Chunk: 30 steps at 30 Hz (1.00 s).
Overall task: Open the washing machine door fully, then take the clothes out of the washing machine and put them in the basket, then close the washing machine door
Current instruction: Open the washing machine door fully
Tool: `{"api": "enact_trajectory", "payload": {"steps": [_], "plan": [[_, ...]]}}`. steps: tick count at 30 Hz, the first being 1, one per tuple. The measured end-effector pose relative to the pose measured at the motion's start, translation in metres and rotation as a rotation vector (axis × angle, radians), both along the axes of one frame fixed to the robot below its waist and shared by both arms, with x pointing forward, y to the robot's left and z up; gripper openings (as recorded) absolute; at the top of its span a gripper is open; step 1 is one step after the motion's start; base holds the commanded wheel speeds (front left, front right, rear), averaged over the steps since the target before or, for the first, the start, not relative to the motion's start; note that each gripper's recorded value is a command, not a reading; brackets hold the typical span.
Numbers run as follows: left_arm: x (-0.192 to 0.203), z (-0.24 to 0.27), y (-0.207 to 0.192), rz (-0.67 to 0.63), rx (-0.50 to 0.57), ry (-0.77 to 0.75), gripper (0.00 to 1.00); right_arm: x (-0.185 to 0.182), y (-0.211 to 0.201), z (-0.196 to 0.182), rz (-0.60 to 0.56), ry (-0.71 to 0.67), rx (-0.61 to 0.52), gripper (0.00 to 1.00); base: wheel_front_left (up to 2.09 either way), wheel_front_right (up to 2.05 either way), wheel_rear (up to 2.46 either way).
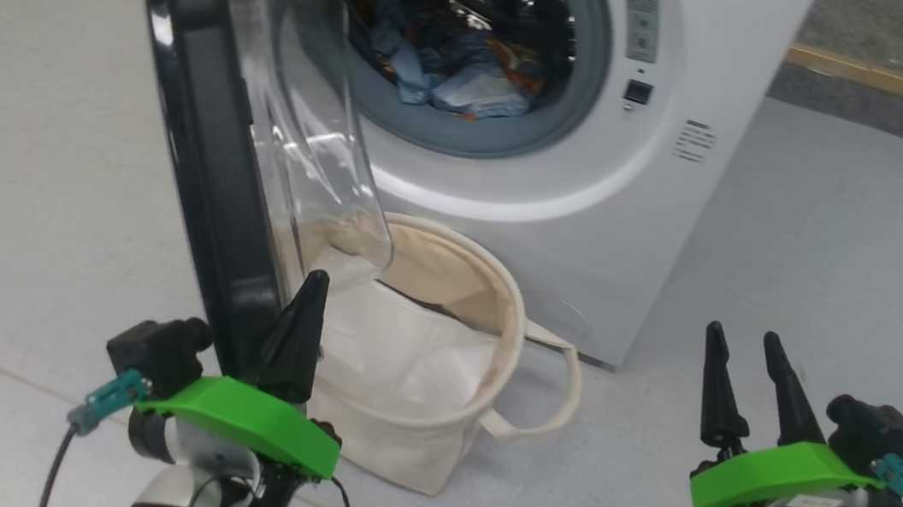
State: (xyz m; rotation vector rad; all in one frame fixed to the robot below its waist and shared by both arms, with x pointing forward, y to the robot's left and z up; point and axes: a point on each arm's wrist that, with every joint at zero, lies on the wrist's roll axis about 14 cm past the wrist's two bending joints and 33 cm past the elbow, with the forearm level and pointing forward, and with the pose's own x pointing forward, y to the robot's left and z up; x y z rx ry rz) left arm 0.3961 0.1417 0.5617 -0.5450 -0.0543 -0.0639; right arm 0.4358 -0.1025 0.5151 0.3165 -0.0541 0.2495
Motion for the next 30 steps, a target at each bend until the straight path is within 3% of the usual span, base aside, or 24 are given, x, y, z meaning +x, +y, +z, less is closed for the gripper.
{"api": "enact_trajectory", "payload": {"steps": [8, 17, 30], "plan": [[-0.016, -0.009, 0.039, 0.148, 0.024, 0.028, 0.0, -0.002, 0.051, 0.005, 0.138, -0.008, 0.004, 1.0, 0.0, 0.0, 0.0], [-0.042, -0.011, 0.084, 0.286, 0.11, 0.041, 0.0, -0.016, 0.137, 0.015, 0.383, -0.029, 0.016, 1.0, 0.0, 0.0, 0.0], [-0.051, -0.009, 0.152, 0.452, 0.177, 0.036, 0.0, -0.01, 0.194, 0.017, 0.525, -0.036, 0.051, 1.0, 0.0, 0.0, 0.0]]}}
